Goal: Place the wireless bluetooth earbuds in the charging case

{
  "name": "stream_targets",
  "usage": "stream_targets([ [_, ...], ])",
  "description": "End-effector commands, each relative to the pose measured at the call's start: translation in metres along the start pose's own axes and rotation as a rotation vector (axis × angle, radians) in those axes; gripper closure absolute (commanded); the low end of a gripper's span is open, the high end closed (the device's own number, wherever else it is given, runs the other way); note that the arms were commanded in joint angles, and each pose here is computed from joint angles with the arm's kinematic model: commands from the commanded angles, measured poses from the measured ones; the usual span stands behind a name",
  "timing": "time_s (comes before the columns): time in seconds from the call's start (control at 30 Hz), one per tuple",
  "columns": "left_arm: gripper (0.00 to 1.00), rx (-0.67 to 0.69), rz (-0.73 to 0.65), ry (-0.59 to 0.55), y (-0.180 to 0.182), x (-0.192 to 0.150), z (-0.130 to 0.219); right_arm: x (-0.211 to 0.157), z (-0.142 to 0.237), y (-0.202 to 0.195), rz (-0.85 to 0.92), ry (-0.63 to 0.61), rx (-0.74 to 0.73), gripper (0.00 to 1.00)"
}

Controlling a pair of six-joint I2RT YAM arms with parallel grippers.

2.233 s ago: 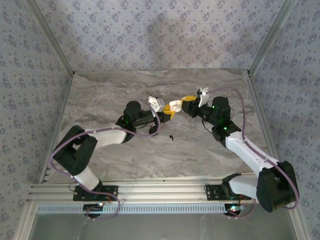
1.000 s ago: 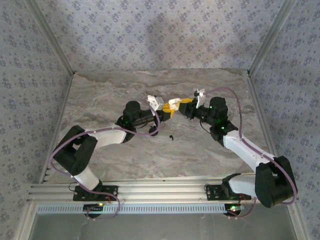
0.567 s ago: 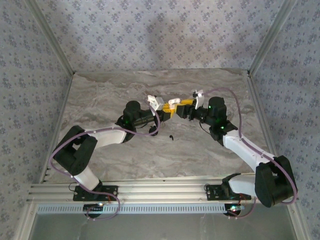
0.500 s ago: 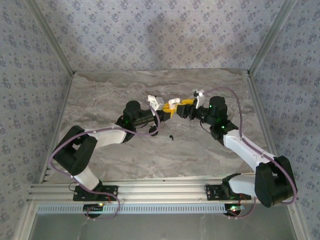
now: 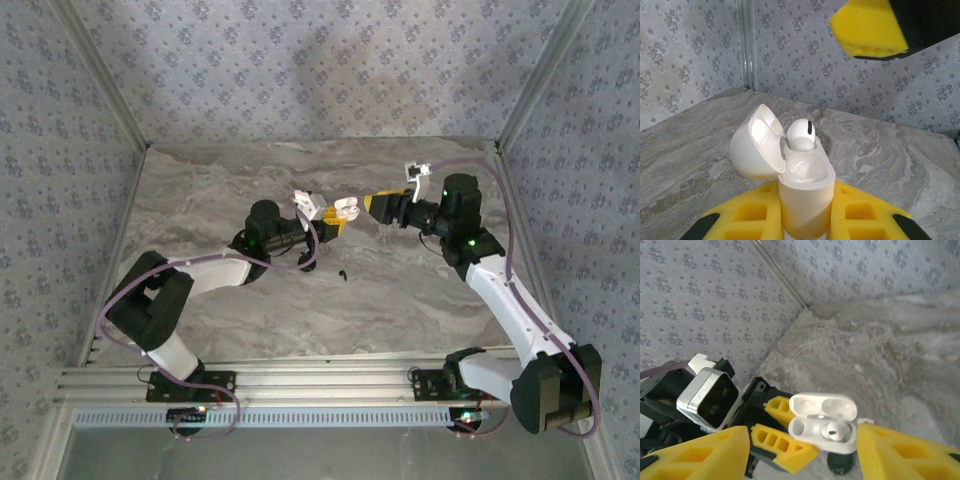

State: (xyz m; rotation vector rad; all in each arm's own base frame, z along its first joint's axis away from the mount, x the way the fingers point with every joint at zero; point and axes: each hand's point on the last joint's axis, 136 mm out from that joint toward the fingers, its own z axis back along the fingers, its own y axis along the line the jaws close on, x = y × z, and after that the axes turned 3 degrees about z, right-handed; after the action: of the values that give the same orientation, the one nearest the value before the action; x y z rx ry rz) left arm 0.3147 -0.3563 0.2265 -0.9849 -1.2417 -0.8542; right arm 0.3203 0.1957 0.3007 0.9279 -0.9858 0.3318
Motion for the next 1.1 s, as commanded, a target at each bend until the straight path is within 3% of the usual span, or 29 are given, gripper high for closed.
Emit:
stream_targets([
  [0.0,0.91,-0.015,-0.023,-0.026,-0.005,0.014,0.007,-0.022,0.0,-0.01,-0.111,0.129,-0.049,0.44],
  [0.3,0.91,0.167,0.164,0.033,0.048,0.001,0.043,-0.05,-0.021,-0.047,-0.251,0.349,-0.246,0.48],
  [0.5,0.91,0.33,0.286,0.078,0.084,-0.012,0.086,-0.07,-0.067,-0.051,-0.152,0.535,-0.292,0.49],
  [0.67,0.91,0.462,0.365,0.177,0.108,-0.023,0.12,-0.083,-0.122,-0.054,0.021,0.628,-0.19,0.49],
  [0.83,0.9,0.566,0.434,0.164,0.13,-0.022,0.152,-0.103,-0.167,-0.053,0.292,0.762,-0.05,0.49],
  [0.97,0.9,0.615,0.473,0.162,0.141,-0.024,0.17,-0.121,-0.183,-0.049,0.517,0.829,0.102,0.47],
  [1.07,0.9,0.639,0.487,0.165,0.144,-0.027,0.179,-0.126,-0.19,-0.045,0.662,0.803,0.219,0.45],
])
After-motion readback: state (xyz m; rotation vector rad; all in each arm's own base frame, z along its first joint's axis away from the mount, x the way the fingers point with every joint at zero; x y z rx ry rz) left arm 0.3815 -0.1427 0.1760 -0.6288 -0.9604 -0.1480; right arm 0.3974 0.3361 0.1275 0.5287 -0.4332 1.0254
